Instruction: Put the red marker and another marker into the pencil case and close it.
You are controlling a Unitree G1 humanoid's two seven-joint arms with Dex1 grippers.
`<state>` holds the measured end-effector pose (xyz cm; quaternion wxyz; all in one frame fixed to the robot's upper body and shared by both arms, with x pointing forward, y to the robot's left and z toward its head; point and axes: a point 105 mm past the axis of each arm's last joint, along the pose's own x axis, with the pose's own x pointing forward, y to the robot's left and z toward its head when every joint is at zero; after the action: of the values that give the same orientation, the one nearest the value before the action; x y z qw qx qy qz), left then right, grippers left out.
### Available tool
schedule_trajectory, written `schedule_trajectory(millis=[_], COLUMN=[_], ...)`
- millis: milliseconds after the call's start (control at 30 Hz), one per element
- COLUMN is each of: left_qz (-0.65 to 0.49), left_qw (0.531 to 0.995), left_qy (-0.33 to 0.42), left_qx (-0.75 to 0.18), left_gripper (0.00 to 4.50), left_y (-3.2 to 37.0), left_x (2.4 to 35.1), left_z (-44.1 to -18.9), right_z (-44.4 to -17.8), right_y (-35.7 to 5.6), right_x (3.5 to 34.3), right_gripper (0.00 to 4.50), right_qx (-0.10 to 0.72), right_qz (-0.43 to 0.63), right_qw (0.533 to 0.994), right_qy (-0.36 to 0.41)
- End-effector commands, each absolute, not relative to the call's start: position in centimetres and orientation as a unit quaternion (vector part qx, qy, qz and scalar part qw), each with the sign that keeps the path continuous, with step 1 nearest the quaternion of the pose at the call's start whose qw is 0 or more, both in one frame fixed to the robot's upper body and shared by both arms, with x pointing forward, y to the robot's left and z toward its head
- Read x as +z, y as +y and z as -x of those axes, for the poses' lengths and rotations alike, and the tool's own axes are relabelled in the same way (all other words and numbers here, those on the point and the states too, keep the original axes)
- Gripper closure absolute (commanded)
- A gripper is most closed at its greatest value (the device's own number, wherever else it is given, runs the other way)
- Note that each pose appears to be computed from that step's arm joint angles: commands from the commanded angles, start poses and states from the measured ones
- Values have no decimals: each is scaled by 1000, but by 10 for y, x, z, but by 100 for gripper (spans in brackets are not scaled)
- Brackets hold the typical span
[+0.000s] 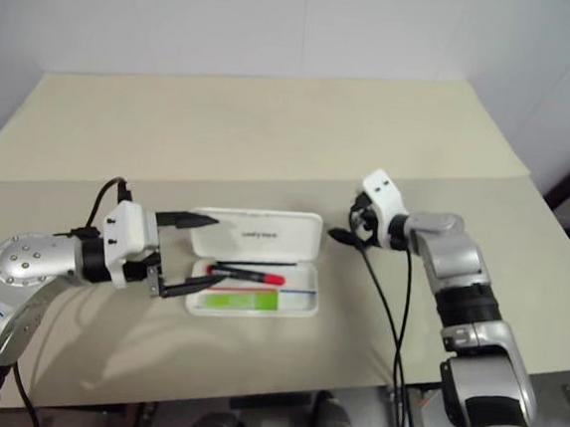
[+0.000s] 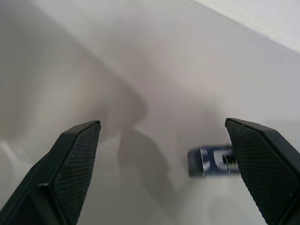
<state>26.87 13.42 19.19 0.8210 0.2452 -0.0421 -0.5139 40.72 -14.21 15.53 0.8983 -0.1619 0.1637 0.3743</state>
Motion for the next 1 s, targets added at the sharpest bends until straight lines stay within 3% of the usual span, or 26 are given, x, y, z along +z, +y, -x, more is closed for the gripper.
schedule_trajectory(millis=[33,467,1000], left_qz=[-252,-237,-234], left_qw=[821,829,826], left_qy=[-58,-69,-69], left_qx=[-509,-502,-508], left_gripper=[0,0,0], left_y=[130,116,108], left_x=[198,208,227], left_z=[-268,-274,-271], right_z=[-412,-418,-418], right_y=[-144,-170,-168], right_x=[169,152,144], right_gripper=[1,1,1], right_qx=[366,327,317], right_qz=[167,165,139], right_qw=[905,917,925], right_qy=[138,160,155])
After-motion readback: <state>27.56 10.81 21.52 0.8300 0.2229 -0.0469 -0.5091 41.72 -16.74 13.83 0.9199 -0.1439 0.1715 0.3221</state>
